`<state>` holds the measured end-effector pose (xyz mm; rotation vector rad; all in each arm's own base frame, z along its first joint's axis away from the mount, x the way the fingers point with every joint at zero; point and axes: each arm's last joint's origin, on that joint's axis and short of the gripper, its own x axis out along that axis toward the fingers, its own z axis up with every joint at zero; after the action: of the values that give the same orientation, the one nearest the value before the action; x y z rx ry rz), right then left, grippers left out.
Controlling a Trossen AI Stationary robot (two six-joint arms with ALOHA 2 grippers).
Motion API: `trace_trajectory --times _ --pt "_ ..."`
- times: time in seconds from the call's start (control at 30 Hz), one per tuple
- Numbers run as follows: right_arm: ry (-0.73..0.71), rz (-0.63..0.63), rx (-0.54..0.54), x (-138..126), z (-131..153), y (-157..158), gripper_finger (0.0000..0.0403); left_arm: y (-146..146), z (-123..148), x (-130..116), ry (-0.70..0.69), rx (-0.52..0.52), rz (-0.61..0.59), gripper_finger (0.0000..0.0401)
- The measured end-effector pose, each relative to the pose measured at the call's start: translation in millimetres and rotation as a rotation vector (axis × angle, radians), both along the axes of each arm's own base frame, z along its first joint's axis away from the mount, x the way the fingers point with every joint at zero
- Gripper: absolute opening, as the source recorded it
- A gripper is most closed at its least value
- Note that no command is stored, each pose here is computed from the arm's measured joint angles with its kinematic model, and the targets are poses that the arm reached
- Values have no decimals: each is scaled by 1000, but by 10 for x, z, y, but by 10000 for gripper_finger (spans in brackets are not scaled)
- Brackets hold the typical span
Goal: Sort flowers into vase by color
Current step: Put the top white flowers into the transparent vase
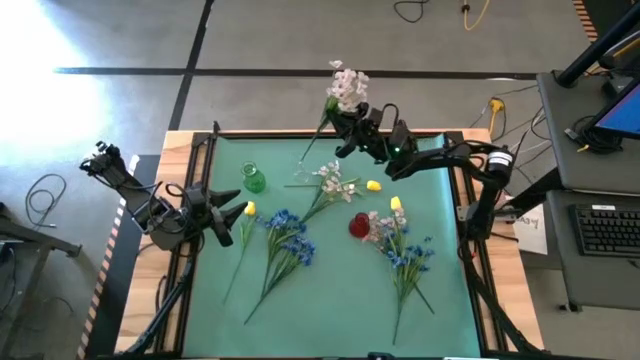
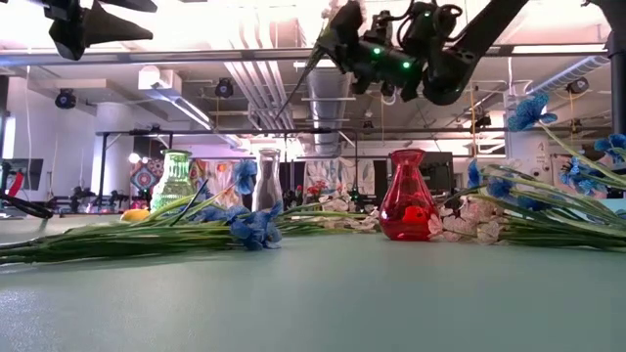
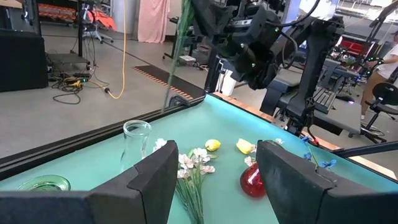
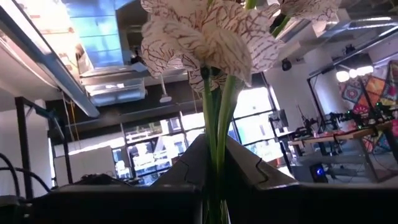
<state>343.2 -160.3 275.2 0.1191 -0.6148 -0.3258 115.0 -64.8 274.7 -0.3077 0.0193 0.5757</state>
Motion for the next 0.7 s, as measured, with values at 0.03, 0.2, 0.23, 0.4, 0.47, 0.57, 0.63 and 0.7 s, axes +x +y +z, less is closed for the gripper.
trace_trajectory --times 0.03,0.2,0.23,0.4,0.47,0.57,0.63,0.7 --pt "4 -6 -10 15 0 -5 23 0 0 0 0 0 0 206" --pt "24 -35 -54 55 -16 -15 23 -1 -1 1 1 0 0 206" --pt "34 -43 -63 62 -32 -18 23 -1 -1 1 0 0 0 206" --pt "77 -63 -87 137 -148 -36 23 -2 -2 2 1 1 0 206" --pt "90 -72 -105 175 -174 -33 23 -5 -4 6 3 2 0 206" --pt "101 -82 -131 227 -193 -31 23 -11 -11 13 3 0 0 206" --pt "116 -87 -142 260 -215 -32 23 -16 -16 18 6 2 1 206" --pt "146 -91 -144 292 -243 -38 23 -20 -19 22 8 4 0 206"
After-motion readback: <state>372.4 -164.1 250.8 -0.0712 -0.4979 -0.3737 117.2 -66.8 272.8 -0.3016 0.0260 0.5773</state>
